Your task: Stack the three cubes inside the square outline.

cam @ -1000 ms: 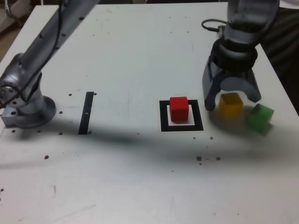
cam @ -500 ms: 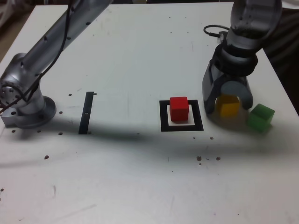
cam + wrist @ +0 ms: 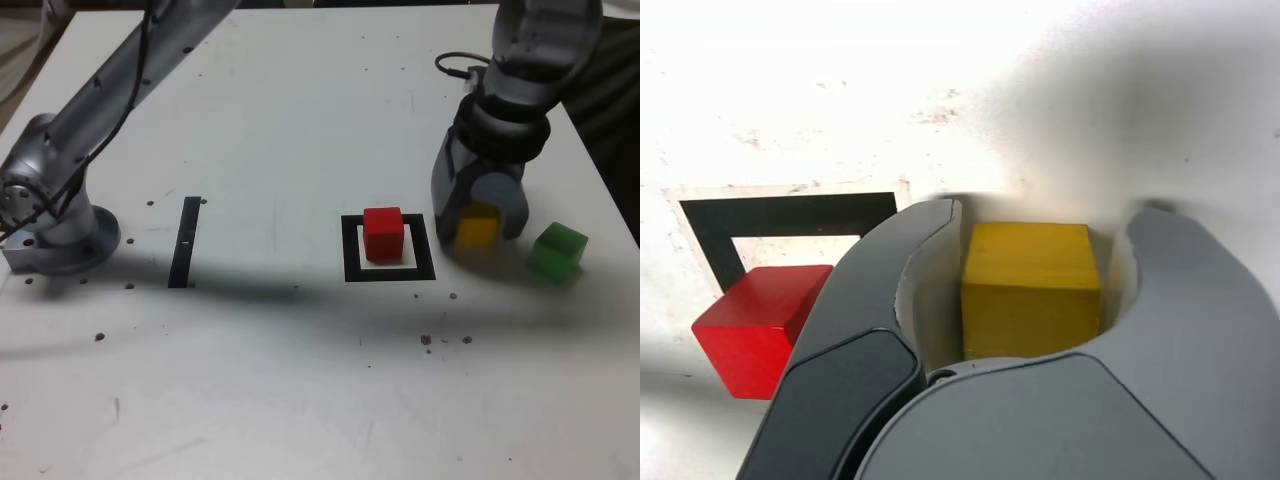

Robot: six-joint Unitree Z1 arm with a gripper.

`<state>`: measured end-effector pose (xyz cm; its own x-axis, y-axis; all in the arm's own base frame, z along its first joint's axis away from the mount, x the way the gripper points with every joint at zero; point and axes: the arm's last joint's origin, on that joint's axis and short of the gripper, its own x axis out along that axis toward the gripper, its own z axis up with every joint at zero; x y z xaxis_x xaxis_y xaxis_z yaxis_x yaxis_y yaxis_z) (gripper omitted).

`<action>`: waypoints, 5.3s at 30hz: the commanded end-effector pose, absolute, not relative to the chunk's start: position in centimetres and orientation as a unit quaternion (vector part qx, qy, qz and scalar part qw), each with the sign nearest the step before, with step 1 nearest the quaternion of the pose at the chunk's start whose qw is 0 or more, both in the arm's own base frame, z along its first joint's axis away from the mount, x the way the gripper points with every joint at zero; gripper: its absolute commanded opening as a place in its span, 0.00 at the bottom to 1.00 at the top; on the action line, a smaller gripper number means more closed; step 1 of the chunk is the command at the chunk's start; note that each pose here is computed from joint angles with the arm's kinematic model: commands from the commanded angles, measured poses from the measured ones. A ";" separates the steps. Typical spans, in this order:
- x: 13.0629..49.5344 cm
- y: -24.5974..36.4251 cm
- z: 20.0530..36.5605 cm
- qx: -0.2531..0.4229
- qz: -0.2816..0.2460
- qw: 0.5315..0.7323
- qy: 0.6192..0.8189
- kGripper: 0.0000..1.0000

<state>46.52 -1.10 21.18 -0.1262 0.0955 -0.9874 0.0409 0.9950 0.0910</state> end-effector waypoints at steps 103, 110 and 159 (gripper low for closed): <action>42.8 -5.2 29.1 0.186 -0.037 0.727 0.660 1.00; 45.8 -6.4 27.1 0.232 -0.125 0.717 0.645 0.99; 49.5 -7.6 21.7 0.302 -0.174 0.665 0.660 0.34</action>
